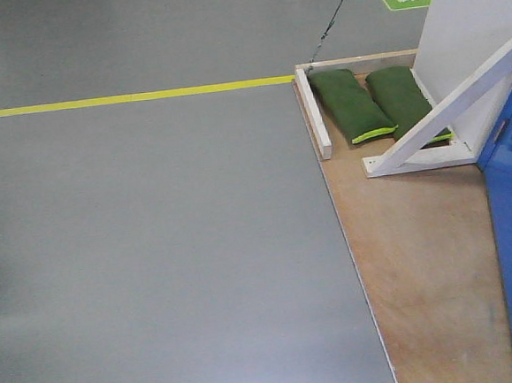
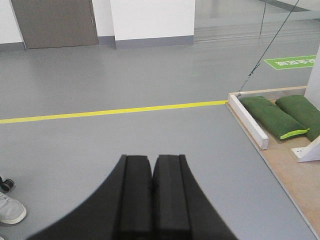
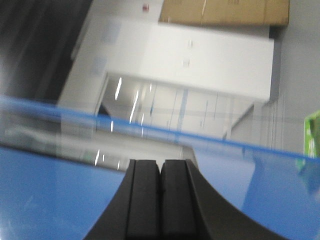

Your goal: Move to blue door and open it

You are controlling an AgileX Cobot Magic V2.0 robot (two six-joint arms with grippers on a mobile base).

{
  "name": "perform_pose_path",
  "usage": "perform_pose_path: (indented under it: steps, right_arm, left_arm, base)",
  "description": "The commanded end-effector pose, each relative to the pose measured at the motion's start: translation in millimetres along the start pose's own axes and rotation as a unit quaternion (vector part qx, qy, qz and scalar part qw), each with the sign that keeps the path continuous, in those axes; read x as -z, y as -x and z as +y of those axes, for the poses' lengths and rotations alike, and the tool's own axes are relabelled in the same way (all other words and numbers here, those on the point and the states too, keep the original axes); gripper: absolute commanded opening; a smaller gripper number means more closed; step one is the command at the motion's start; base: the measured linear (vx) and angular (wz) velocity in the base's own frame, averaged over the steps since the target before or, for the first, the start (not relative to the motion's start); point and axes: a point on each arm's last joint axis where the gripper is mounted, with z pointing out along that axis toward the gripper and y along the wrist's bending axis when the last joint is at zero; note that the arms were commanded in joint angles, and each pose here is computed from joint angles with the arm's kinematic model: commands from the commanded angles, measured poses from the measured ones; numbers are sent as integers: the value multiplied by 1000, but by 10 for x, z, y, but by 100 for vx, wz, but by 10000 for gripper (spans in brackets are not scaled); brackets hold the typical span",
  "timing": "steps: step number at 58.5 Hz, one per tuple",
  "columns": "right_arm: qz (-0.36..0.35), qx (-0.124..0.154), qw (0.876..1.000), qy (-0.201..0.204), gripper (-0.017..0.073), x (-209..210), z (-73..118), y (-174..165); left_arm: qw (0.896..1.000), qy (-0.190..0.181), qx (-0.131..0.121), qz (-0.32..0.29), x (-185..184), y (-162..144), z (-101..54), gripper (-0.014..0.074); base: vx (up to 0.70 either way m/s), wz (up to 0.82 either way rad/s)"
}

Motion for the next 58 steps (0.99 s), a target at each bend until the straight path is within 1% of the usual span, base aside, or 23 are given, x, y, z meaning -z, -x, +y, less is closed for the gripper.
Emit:
perform_pose_path:
  steps: [1, 6, 17, 22, 31, 46, 58]
  right_arm:
    - [150, 40, 985, 76, 12, 90, 515, -468]
    - [151, 43, 982, 103, 12, 97, 636, -489]
    - [156, 74, 978, 119, 12, 113, 838, -545]
    - [164, 80, 975, 125, 12, 86, 886, -598]
    - [198, 71, 968, 136, 12, -60, 903, -785]
    - [265, 52, 950, 156, 12, -313, 935, -1191]
    - [295, 43, 940, 166, 12, -407, 958, -1390]
  left_arm:
    - [998, -4, 5, -61, 39, 162, -1, 73]
    - [998, -4, 5, -61, 39, 162, -1, 73]
    - [998, -4, 5, -61, 39, 162, -1, 73]
    - [998, -4, 5, -61, 39, 162, -1, 73]
    - [998, -4, 5, -61, 39, 162, -1, 73]
    - [998, -4, 5, -61, 39, 162, -1, 73]
    - [998, -4, 5, -61, 39, 162, -1, 73]
  base:
    - [0, 0]
    - [0, 0]
    - [0, 0]
    - [0, 0]
    - [0, 0]
    - [0, 0]
    - [0, 0]
